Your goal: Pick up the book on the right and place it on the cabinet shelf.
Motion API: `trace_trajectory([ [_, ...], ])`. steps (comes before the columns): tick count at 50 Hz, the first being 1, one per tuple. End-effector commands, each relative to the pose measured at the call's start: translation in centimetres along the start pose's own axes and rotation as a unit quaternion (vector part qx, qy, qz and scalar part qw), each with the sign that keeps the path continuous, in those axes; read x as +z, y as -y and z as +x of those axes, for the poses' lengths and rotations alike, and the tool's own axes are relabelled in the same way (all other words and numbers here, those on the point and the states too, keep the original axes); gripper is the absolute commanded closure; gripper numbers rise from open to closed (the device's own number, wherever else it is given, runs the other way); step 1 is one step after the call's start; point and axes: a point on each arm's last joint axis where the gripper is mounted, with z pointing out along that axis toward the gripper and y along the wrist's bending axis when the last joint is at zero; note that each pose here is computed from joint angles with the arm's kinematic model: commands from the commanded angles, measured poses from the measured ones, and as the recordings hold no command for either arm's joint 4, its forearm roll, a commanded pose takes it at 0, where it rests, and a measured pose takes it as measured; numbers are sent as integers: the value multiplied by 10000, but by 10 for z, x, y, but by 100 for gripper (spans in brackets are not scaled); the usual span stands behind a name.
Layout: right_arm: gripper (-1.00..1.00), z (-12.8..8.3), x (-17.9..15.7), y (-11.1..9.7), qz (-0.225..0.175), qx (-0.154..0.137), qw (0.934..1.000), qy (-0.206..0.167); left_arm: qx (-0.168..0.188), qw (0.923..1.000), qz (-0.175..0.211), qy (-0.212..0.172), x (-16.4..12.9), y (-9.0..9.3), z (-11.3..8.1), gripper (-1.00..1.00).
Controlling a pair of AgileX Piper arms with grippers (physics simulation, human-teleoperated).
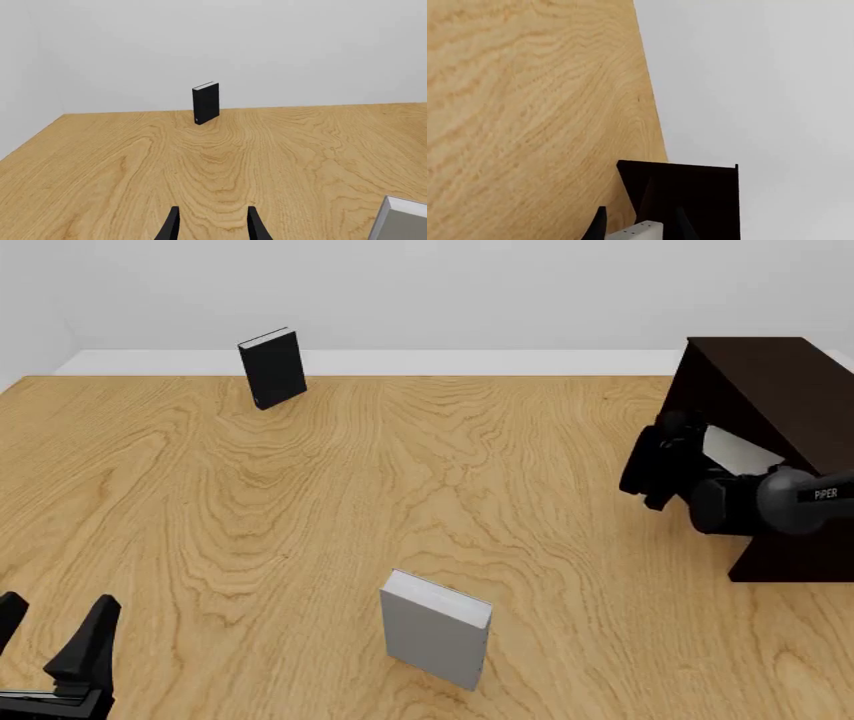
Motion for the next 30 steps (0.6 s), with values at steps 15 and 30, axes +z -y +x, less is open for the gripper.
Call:
trace_trajectory([
  [15,-100,3,20,15,-39,88,9999,-69,-2,10000,-2,-5,0,0,0,-100],
  [30,-100,4,25,17,-113,159,9998,-102,-21,10000,-8,-6,0,0,0,-100],
])
